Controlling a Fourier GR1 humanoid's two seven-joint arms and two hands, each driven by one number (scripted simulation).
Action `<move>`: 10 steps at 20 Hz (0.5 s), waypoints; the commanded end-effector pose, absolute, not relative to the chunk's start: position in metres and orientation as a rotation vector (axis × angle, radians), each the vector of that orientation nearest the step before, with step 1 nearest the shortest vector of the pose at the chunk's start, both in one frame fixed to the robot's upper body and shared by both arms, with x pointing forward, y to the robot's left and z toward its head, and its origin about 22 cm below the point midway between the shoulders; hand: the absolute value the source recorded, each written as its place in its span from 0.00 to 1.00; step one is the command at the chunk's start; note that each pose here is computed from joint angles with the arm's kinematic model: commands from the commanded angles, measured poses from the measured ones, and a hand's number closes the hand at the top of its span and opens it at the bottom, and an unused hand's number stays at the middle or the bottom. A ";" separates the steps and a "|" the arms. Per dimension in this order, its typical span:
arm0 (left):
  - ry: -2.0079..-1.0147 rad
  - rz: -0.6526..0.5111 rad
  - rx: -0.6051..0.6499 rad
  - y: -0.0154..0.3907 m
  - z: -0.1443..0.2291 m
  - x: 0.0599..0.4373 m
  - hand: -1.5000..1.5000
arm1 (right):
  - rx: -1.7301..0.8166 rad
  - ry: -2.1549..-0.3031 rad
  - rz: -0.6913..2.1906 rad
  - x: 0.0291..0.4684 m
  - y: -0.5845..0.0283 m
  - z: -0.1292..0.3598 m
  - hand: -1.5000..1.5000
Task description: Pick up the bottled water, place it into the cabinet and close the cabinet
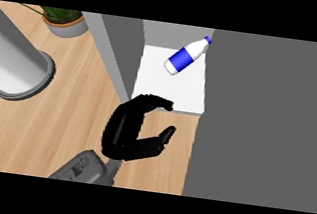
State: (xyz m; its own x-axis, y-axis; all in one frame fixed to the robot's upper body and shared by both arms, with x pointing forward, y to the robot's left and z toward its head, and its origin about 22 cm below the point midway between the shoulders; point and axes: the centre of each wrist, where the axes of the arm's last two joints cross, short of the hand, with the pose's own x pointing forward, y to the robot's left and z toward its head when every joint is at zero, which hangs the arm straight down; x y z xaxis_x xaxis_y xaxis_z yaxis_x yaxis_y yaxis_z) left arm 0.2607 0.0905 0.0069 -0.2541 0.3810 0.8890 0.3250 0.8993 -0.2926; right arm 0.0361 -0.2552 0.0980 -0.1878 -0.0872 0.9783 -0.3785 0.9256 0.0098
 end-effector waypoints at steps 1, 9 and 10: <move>-1.822 0.060 -0.513 0.128 0.002 0.240 1.00 | 0.337 -1.715 0.499 0.035 -0.257 0.124 1.00; -1.871 0.125 -0.429 0.176 0.015 0.205 0.00 | 0.492 -1.763 0.720 0.032 -0.237 0.154 1.00; -1.889 0.147 -0.396 0.185 0.001 0.199 0.00 | 0.517 -1.771 0.719 0.030 -0.238 0.155 1.00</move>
